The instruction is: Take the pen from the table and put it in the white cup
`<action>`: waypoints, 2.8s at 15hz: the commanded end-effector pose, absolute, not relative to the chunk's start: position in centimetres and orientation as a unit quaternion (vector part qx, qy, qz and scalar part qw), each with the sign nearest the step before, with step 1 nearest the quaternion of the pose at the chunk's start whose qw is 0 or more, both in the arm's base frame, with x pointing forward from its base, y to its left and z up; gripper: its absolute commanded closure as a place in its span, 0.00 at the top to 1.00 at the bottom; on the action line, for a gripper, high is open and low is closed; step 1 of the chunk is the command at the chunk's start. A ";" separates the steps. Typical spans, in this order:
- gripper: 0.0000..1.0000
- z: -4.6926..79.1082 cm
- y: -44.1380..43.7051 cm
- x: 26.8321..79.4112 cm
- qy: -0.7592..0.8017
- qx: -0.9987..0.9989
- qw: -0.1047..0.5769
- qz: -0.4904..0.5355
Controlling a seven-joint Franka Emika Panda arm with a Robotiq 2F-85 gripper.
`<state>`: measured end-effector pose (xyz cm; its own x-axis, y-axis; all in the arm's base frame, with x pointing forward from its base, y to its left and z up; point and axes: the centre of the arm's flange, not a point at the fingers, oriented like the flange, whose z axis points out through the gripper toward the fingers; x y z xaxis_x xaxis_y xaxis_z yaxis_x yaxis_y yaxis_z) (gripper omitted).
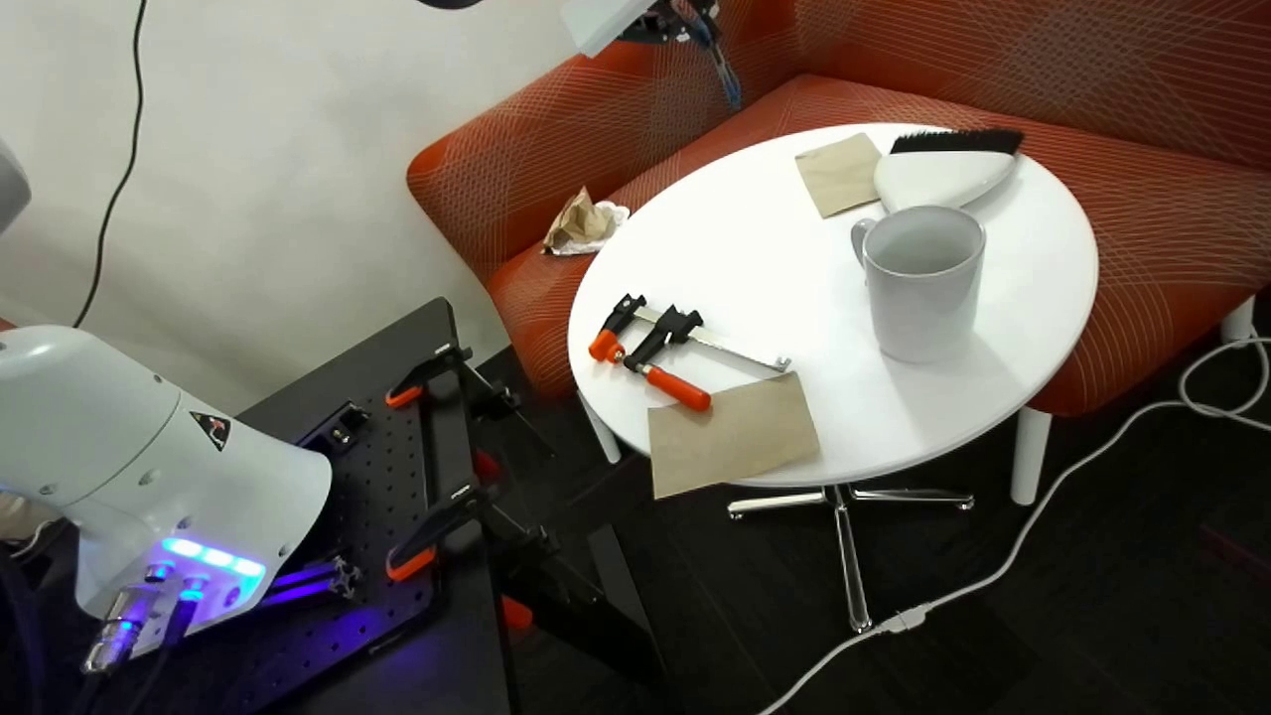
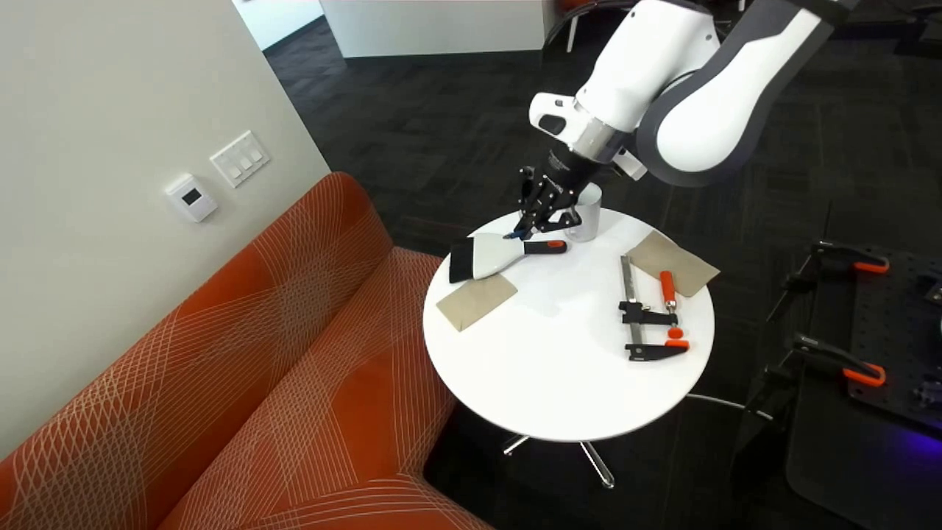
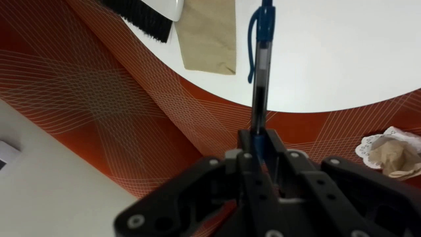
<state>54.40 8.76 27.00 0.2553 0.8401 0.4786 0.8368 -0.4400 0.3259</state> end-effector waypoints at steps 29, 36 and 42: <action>0.03 32.5 5.2 53.6 0.229 0.972 0.032 0.048; 0.03 32.7 3.2 55.5 0.069 0.984 0.108 0.125; 0.03 31.0 1.2 57.3 -0.056 0.970 0.174 0.160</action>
<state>55.99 0.08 32.64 0.9591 0.0323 0.2814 -0.0510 -0.9575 0.2840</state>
